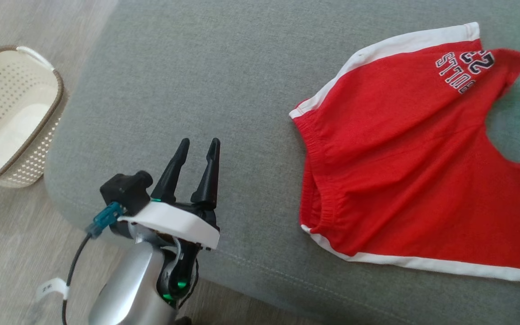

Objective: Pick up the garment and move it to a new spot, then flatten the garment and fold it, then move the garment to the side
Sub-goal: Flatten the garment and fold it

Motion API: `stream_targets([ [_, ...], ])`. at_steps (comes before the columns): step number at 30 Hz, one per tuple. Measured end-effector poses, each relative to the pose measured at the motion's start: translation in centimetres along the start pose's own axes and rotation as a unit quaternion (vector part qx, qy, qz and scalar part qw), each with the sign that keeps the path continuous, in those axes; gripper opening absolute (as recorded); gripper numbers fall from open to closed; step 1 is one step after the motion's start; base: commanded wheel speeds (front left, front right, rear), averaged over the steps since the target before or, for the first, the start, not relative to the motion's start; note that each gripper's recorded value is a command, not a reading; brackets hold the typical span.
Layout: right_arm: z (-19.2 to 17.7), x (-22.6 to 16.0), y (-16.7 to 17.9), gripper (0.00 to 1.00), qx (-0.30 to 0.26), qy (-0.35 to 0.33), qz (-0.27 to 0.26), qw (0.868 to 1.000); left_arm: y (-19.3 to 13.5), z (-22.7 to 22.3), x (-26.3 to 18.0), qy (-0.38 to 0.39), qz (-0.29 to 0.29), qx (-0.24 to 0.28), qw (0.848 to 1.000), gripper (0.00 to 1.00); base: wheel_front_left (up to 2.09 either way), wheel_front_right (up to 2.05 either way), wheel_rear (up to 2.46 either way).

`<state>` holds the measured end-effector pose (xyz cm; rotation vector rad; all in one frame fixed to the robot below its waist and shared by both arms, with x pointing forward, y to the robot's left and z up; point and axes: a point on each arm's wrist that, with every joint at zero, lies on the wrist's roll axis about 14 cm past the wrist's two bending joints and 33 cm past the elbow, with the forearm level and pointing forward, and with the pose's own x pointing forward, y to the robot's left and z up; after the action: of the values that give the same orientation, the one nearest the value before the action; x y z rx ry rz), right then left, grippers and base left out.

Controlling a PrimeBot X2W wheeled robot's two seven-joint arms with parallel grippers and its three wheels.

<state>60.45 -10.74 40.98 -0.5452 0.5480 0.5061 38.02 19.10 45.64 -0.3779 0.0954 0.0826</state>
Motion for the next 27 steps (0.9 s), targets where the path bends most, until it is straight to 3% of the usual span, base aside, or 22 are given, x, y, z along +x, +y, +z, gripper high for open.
stream_targets([
  [5, -0.5, -1.1, -2.8, 1.00, 0.034, -0.008, -0.043, 0.998, -0.7, 0.2, 0.3, -0.003, -0.011, -0.002, 1.000, 1.00, 0.00, 0.00, 0.00],
  [12, 1.4, -4.1, -4.9, 1.00, 0.097, -0.085, -0.088, 0.988, -2.2, 1.0, 0.7, -0.017, -0.036, 0.009, 0.999, 1.00, 0.00, 0.00, 0.00],
  [17, 2.9, -6.8, -5.3, 1.00, 0.138, -0.150, -0.105, 0.973, -3.8, 1.5, 0.8, -0.026, -0.064, 0.013, 0.998, 1.00, 0.00, 0.00, 0.00],
  [27, 1.5, -11.6, -2.6, 1.00, 0.212, -0.221, -0.108, 0.946, -5.9, 1.3, -0.6, -0.027, -0.095, 0.005, 0.995, 1.00, 0.00, 0.00, 0.00],
])
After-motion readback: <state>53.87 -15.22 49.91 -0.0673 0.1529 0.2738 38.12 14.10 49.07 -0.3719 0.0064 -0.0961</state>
